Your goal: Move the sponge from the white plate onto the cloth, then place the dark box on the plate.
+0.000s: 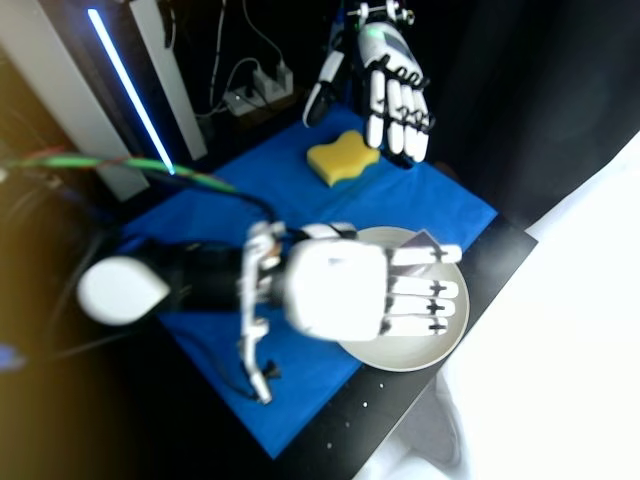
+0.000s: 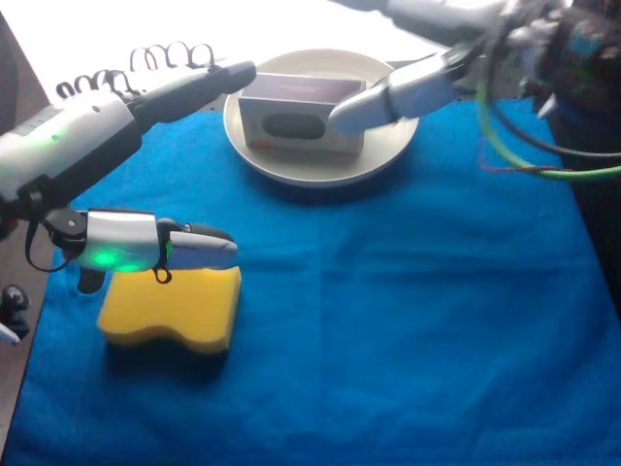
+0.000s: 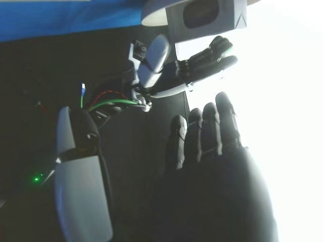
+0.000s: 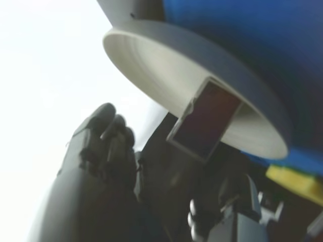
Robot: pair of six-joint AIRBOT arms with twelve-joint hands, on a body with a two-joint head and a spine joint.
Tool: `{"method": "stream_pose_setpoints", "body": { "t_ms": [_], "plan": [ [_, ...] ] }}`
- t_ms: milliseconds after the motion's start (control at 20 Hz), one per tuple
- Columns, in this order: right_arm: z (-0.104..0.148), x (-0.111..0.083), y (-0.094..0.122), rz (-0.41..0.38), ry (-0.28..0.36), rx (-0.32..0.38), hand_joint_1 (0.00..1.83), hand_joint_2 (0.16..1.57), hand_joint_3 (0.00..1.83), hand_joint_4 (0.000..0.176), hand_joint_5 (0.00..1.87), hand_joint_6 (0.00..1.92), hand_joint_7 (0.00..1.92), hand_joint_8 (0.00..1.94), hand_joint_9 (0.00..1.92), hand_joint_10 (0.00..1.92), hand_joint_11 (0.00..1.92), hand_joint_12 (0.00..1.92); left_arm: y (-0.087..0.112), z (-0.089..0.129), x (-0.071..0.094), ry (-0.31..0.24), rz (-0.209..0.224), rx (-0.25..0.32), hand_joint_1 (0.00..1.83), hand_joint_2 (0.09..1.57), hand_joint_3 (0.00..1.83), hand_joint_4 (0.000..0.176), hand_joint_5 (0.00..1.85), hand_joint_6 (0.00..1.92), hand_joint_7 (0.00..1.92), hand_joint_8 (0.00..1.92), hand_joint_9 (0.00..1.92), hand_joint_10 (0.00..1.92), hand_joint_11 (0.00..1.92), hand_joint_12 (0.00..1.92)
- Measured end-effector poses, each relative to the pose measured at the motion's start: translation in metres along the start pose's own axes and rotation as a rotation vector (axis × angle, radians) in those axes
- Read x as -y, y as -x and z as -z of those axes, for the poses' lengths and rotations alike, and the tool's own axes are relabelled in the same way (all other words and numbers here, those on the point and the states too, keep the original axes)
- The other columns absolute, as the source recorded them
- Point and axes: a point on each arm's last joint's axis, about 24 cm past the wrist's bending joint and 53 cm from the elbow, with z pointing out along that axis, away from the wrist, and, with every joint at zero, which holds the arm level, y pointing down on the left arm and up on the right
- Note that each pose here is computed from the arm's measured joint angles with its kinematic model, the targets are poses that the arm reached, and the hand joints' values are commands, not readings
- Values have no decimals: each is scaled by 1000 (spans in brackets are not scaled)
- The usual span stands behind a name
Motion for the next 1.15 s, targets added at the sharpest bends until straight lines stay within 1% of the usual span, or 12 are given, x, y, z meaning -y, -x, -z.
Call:
{"method": "stream_pose_setpoints", "body": {
  "t_ms": [100,200,300,350,450,500,600,650,750,850,1000,1150],
  "plan": [
    [25,-21,14,-62,100,34,621,841,5,164,0,0,0,0,0,0,0,1,9,7,2,-4,-1,24,774,891,0,75,117,2,90,3,48,3,0,243],
    [52,-33,21,-85,163,49,625,844,5,176,2,0,0,0,0,0,0,0,19,12,6,-14,-1,57,602,914,4,93,101,0,83,0,46,1,0,360],
    [91,-42,28,-123,226,86,679,880,14,176,15,6,0,0,0,0,0,0,27,19,11,-27,0,84,424,884,0,137,29,3,12,0,2,0,0,166],
    [127,-43,32,-162,264,124,731,894,13,176,36,10,34,12,0,0,0,0,30,28,15,-37,6,104,624,845,0,130,6,0,0,0,0,0,0,24],
    [146,-44,34,-182,277,154,721,892,10,176,25,4,59,18,0,0,0,0,32,37,16,-37,16,121,634,856,0,111,0,0,0,0,0,0,0,4],
    [162,-48,31,-193,293,170,778,904,12,176,26,4,65,17,0,0,0,0,32,47,14,-24,16,137,546,867,1,118,0,0,0,0,0,0,0,0],
    [185,-55,22,-209,323,179,751,863,0,176,30,5,55,8,0,0,0,0,37,64,4,17,31,179,454,895,13,169,0,0,0,0,0,0,0,0],
    [195,-55,16,-220,327,183,671,880,1,176,5,0,30,1,0,0,0,0,40,71,1,32,34,200,445,915,19,173,0,0,0,0,0,0,1,0],
    [215,-40,0,-258,277,193,642,891,5,176,0,0,28,1,0,0,0,0,47,81,-3,53,40,243,430,921,17,150,0,0,0,0,0,0,0,0],
    [236,-11,-13,-309,171,221,626,863,0,176,0,0,63,13,0,0,0,0,46,84,-4,57,56,261,406,930,16,166,0,0,0,0,0,0,0,0],
    [256,9,-13,-341,108,282,654,855,0,176,28,9,86,15,0,0,0,0,20,86,-8,58,146,229,380,947,15,176,0,0,0,0,0,0,3,1],
    [261,5,-23,-374,123,280,588,979,14,176,10,1,20,1,0,0,0,0,4,90,-15,81,192,199,202,1094,31,176,0,0,0,0,0,0,23,14]
  ]
}}
